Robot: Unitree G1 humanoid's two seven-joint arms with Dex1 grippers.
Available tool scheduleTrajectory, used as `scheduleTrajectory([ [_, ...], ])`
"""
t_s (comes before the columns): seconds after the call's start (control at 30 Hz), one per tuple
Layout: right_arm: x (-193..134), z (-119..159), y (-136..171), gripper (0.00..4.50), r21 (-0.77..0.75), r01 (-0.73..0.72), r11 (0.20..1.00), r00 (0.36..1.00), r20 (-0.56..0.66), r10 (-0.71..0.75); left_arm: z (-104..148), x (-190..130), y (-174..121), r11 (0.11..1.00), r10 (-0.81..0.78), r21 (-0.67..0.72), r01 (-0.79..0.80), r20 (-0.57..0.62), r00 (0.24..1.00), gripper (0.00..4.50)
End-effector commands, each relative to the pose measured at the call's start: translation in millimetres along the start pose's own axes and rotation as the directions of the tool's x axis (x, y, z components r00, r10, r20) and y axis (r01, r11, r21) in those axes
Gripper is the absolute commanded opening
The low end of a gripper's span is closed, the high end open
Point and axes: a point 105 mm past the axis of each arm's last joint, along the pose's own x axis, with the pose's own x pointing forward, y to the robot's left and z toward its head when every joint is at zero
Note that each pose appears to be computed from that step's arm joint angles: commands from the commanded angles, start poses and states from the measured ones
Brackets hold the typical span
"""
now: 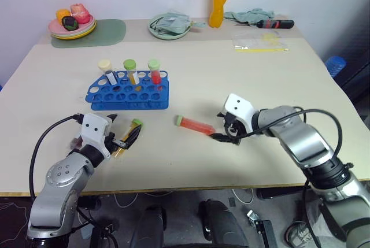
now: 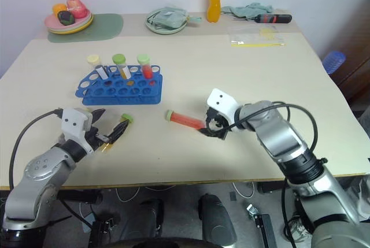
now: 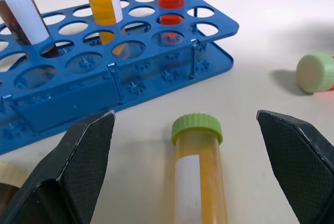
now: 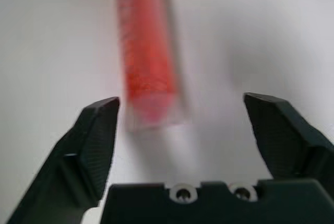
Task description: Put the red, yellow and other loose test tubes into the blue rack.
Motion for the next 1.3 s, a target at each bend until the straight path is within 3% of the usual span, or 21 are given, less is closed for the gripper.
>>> scheduleTrajectory([
  [0.03, -3.1, 28.2, 3.0, 4.25, -0.055, -0.055, 0.997, 0.998, -0.013, 0.055, 5.7, 1.6, -3.1, 1.000, -0.012, 0.012, 0.011, 0.023, 1.000, 4.50],
  [0.23, 9.6, 48.1, 18.2, 4.25, 0.024, -0.189, 0.982, 0.974, -0.118, 0.191, 5.7, 6.8, -8.2, 1.000, -0.031, 0.006, 0.031, 0.027, 0.999, 4.50],
  [0.4, 27.7, 56.3, 20.7, 4.25, 0.107, -0.215, 0.971, 0.948, -0.216, 0.234, 7.9, 8.8, -10.3, 0.999, -0.035, 0.005, 0.035, 0.033, 0.999, 4.50],
  [0.73, 60.7, 56.6, 14.2, 4.25, 0.144, -0.164, 0.976, 0.928, -0.313, 0.202, 2.0, -1.4, -12.1, 1.000, -0.004, -0.012, 0.004, 0.028, 1.000, 4.50],
  [0.97, 71.2, 59.4, 6.2, 4.25, 0.136, -0.119, 0.984, 0.935, -0.319, 0.157, -4.3, -2.7, -13.7, 1.000, 0.000, -0.021, 0.000, 0.022, 1.000, 4.50],
  [1.07, 70.6, 60.2, 5.8, 3.37, 0.133, -0.122, 0.984, 0.935, -0.316, 0.158, -6.1, -2.0, -12.8, 1.000, -0.002, -0.021, 0.002, 0.022, 1.000, 4.50],
  [1.23, 61.9, 64.0, 9.2, 0.87, 0.131, -0.145, 0.981, 0.936, -0.302, 0.179, -8.9, -0.5, -11.8, 1.000, -0.010, -0.018, 0.010, 0.022, 1.000, 4.50],
  [1.3, 53.4, 68.6, 13.2, 0.77, 0.123, -0.171, 0.978, 0.940, -0.276, 0.199, -9.9, -0.3, -10.4, 1.000, -0.010, -0.017, 0.010, 0.023, 1.000, 4.50],
])
